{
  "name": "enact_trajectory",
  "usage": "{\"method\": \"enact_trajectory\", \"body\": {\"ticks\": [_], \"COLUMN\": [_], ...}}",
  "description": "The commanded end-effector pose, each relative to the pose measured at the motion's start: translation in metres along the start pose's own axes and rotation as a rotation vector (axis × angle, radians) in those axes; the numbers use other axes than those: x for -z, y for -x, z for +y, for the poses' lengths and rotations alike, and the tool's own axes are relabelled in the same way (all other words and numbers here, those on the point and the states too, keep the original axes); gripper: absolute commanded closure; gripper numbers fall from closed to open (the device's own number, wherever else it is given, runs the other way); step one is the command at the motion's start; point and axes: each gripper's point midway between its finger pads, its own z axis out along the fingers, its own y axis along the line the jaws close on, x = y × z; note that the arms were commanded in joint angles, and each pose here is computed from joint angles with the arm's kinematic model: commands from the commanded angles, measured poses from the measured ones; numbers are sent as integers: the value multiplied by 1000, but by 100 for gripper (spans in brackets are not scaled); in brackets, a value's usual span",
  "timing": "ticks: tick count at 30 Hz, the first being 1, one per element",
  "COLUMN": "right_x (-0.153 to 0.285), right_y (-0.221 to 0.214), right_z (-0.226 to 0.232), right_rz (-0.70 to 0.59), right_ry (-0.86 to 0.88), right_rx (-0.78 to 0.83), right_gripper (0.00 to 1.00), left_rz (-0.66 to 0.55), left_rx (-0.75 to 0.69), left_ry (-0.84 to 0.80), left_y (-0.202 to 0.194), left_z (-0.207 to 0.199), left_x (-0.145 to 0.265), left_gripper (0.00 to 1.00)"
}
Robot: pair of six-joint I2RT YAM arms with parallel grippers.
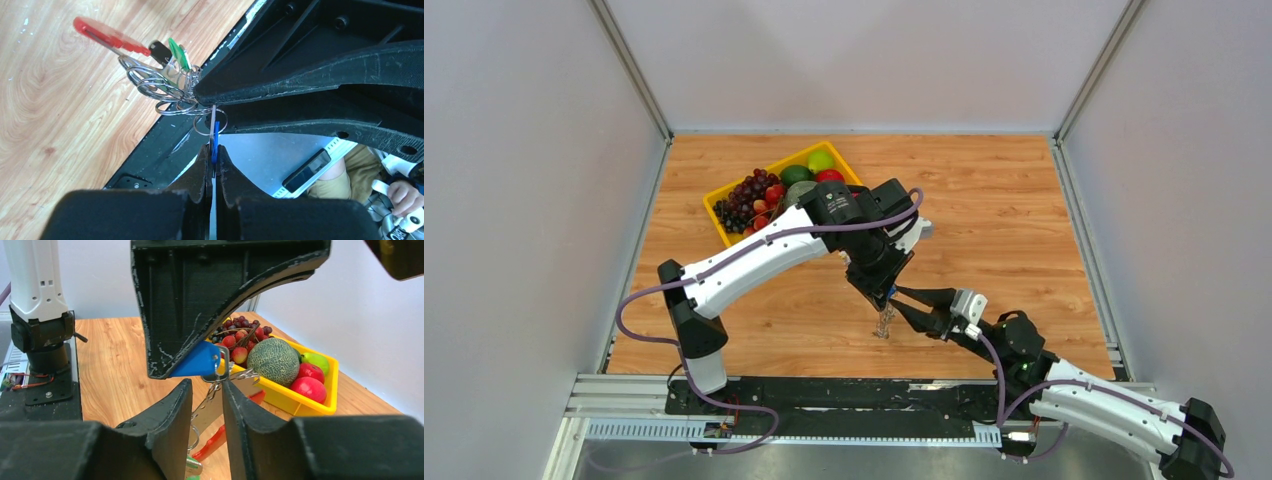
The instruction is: Remove the keys from the keyring
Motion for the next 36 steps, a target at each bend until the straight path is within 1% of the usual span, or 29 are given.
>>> {"method": "enact_trajectory", "body": {"ticks": [1,2,5,7,11,14,15,22,23,28,30,33,36], "right_x": [-1,-1,-1,0,4,11,13,20,20,20,18,14,14], "right_y": [21,20,17,14,11,10,12,34,36,41,41,40,45], "right_z": [-10,-10,-8,-6,-3,-4,-4,5,6,9,12,16,19], "right_rz": [-97,-95,-81,-69,-49,-52,-62,-147,-155,-200,-206,-200,-228], "right_ry": [-57,-60,-52,-38,-28,-38,-40,13,18,33,47,68,89], "right_rx": [-38,-39,-33,-33,-52,-58,-58,-74,-79,-85,-95,-99,-92], "right_gripper": [67,72,91,94,95,100,100,100,100,100,100,100,100], "left_rz": [-51,-51,-52,-66,-122,-165,-174,-151,-160,-102,-99,-110,-104], "left_rx": [-20,-22,-23,-24,-10,13,16,46,45,36,27,20,17], "left_ry": [-70,-71,-61,-42,-17,3,0,-13,-26,-144,-170,-181,-196], "left_y": [-1,-1,-2,0,7,12,12,6,8,-1,-2,1,1], "left_z": [-18,-19,-17,-14,-6,4,5,16,15,0,-3,-3,-5], "left_x": [16,15,14,16,25,31,33,15,15,-3,-8,-13,-16], "left_gripper": [100,100,100,100,100,100,100,100,100,100,100,100,100]}}
